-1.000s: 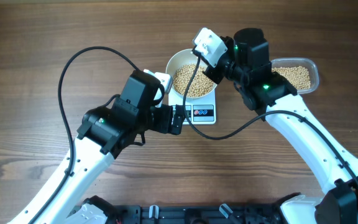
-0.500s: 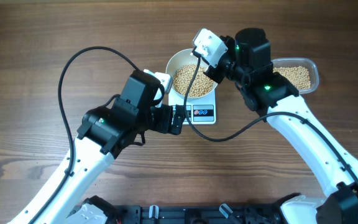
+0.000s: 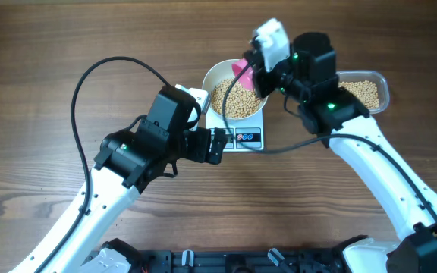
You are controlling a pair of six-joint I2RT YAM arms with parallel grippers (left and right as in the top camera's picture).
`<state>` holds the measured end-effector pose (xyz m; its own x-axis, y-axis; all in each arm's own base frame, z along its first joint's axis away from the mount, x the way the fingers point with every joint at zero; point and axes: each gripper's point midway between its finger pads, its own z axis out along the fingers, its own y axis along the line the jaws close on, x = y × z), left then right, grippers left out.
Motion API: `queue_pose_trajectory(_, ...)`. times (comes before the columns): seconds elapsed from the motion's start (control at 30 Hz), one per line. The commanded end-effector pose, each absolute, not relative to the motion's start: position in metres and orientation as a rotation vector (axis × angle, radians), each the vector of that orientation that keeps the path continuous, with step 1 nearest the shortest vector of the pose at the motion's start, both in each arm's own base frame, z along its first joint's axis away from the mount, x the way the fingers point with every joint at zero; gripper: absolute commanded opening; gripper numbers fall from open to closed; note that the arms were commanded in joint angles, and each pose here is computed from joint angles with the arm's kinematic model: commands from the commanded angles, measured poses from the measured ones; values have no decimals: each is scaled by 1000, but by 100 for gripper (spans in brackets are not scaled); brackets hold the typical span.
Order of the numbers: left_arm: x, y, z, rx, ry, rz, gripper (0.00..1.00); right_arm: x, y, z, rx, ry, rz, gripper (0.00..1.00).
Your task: Scoop item into bowl and weigh 150g on scale
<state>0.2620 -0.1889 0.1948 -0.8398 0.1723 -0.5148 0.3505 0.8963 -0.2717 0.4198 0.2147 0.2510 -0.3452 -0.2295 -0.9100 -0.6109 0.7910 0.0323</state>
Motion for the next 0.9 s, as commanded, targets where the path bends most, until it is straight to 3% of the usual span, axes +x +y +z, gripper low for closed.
queue_pose_trajectory(0.0,262,-189,194,406,2561,-475,100,431,182,281,-333,1936,663,4)
queue_pose_trajectory(0.13,262,-189,194,406,2561,-475,100,442,137,293,-156,1925,820,4)
queue_pose_trajectory(0.5,262,-189,194,406,2561,-475,100,453,2,296,157,1895,792,4)
queue_pose_trajectory(0.87,262,-189,194,406,2561,-475,100,450,-44,292,257,1886,712,4)
